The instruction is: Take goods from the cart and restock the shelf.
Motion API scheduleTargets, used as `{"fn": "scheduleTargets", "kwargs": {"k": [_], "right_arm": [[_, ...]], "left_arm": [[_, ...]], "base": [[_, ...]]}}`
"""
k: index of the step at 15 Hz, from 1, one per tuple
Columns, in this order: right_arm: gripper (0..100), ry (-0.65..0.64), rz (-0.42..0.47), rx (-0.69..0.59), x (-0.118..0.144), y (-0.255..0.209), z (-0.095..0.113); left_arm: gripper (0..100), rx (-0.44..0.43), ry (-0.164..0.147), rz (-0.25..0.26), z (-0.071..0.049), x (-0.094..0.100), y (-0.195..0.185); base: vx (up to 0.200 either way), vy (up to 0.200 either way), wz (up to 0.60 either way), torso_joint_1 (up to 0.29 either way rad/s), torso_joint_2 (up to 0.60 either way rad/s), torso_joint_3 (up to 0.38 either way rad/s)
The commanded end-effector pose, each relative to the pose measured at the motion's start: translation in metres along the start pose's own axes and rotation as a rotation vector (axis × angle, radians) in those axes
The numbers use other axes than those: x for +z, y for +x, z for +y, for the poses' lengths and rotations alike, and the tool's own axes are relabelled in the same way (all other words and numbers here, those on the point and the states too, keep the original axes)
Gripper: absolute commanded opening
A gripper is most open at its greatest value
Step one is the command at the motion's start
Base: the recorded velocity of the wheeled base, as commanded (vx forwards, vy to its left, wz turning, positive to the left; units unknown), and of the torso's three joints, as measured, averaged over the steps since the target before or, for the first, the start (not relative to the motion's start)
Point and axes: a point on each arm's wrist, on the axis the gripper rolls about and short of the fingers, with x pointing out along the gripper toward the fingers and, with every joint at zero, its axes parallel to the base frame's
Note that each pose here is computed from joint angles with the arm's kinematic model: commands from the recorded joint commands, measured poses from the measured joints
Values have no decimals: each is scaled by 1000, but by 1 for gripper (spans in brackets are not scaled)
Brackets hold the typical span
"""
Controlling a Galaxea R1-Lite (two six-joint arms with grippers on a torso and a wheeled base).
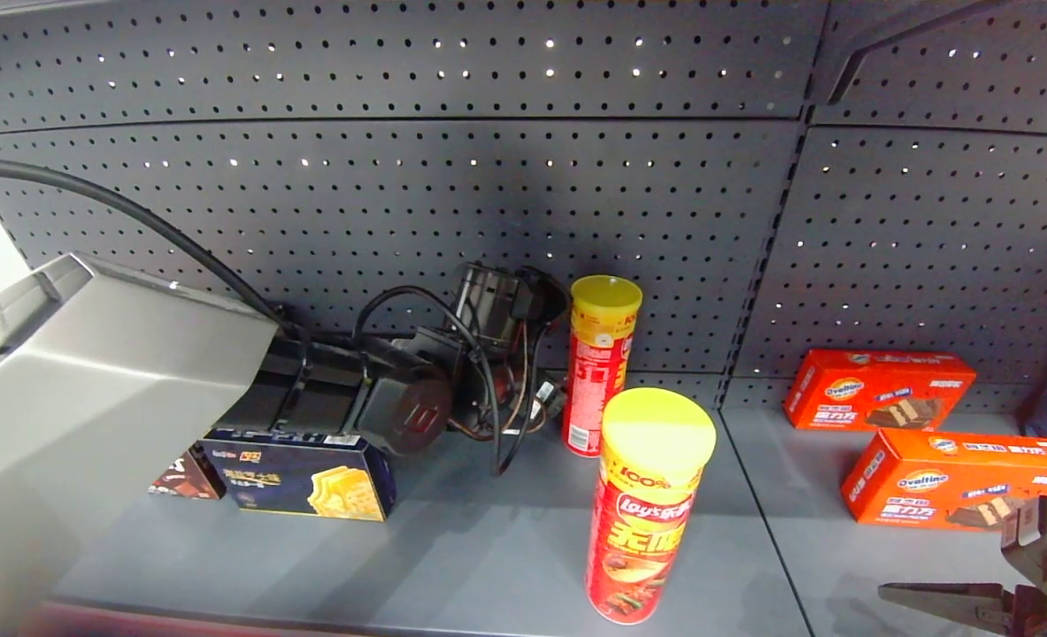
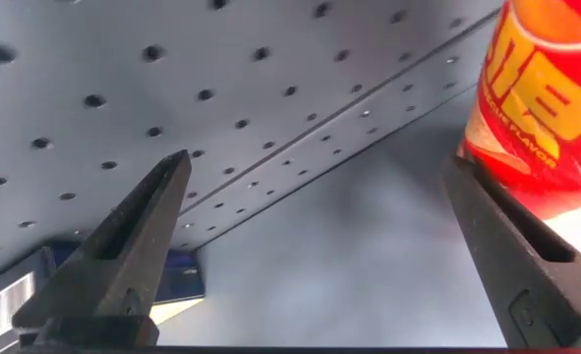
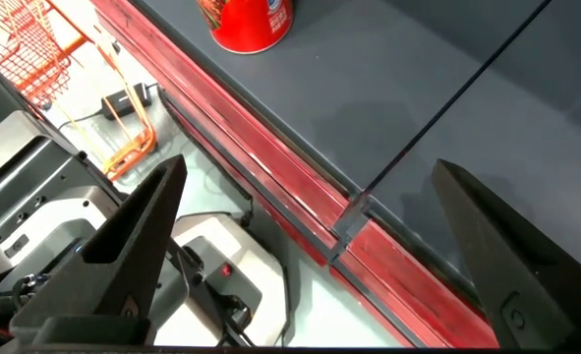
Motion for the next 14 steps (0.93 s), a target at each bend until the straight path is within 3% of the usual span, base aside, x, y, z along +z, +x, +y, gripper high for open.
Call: {"fn": "scheduleTargets", "kwargs": {"k": [1, 14], "right_arm": [[100, -1, -2, 1, 0, 0, 0], [100, -1, -2, 1, 1, 0, 0]], "left_arm": [[100, -6, 4, 0, -3, 0, 0], [100, -12, 3, 2, -8, -2, 2]], "base": [[0, 0, 0, 0, 0, 0], [0, 0, 0, 0, 0, 0]]}}
